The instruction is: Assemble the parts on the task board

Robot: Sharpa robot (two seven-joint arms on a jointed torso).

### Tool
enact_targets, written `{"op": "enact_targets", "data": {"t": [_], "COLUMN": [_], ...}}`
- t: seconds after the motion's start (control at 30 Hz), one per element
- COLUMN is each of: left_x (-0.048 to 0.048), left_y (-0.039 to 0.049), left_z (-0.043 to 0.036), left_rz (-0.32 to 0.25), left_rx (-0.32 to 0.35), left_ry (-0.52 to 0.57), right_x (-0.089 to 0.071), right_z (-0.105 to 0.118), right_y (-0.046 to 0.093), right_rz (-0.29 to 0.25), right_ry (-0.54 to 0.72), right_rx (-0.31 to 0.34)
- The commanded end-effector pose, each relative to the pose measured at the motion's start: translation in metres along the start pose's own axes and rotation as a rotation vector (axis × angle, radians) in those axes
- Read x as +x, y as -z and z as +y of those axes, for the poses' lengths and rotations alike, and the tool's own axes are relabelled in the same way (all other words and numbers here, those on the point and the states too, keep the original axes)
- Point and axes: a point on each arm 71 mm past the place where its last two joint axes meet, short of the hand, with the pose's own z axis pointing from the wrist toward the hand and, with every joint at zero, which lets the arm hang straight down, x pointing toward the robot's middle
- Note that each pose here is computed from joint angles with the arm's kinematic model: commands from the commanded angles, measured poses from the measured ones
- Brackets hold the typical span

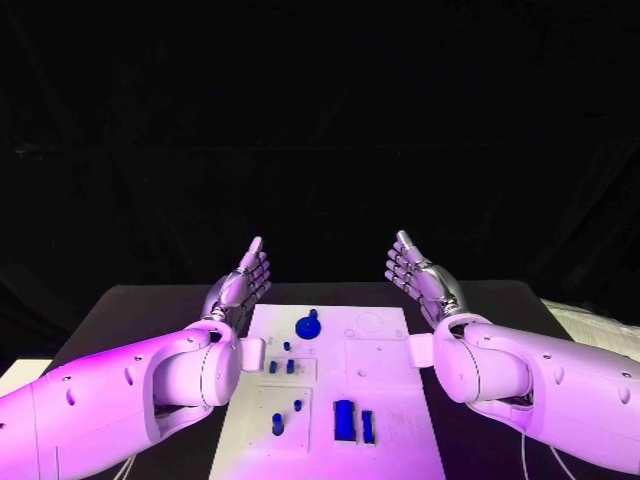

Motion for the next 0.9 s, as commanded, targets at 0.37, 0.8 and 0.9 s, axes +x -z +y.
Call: {"op": "enact_targets", "data": {"t": [0.37, 0.8, 0.9], "left_x": [-0.0003, -0.0003, -0.0003], "left_y": [0.0037, 0.0037, 0.0037], "left_z": [-0.0089, -0.0089, -0.0089], "left_rz": [-0.065, -0.065, -0.065], "left_rx": [0.098, 0.098, 0.098], "left_ry": [-0.089, -0.089, -0.089], "right_x": [-0.0047, -0.0047, -0.0047], "right_z": [0.003, 0.003, 0.003], "right_y": [0.0014, 0.0014, 0.0014], "right_rz": [-0.087, -0.087, -0.087], "right_ry": [0.001, 0.001, 0.001], "right_rx": [-0.02, -0.02, -0.02]}}
